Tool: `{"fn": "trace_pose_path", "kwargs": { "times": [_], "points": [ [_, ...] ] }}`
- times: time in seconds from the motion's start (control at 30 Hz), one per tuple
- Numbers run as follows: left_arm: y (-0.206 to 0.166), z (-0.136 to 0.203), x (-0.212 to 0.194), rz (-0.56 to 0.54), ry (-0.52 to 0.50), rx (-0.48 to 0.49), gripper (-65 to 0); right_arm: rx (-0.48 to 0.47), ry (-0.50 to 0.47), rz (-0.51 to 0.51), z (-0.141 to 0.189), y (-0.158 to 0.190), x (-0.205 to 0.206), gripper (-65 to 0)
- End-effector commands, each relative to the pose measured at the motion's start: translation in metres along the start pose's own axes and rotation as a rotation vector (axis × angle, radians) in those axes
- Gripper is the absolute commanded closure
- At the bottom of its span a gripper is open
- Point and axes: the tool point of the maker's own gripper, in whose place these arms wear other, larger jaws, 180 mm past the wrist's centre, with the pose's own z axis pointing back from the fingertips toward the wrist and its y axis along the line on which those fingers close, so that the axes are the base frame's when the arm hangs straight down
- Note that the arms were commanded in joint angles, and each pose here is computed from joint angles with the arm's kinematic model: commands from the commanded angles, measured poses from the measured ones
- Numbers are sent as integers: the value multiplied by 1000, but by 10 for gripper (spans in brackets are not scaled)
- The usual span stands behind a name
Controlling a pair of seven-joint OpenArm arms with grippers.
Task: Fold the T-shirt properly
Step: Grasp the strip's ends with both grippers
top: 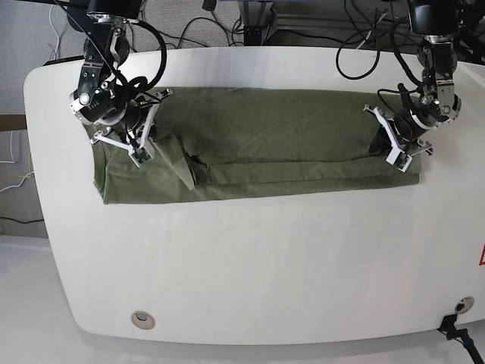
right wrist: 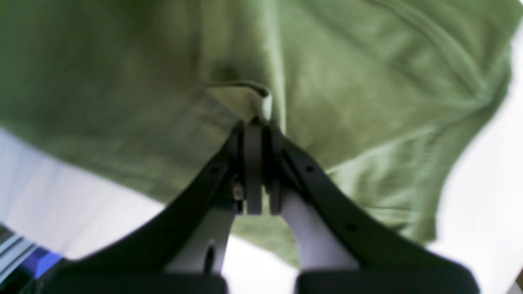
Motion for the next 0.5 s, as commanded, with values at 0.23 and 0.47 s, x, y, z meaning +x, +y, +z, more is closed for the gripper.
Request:
{"fn": "trace_pose_path", "kwargs": {
  "times": [0.23,0.47],
  "points": [
    [9,2,1,9,-11,12,0,76,-15,60,19,-8,-15,0],
    [10,2,1,8,-11,12,0,129,-1,121,22,-3,-18,-224]
  ]
}}
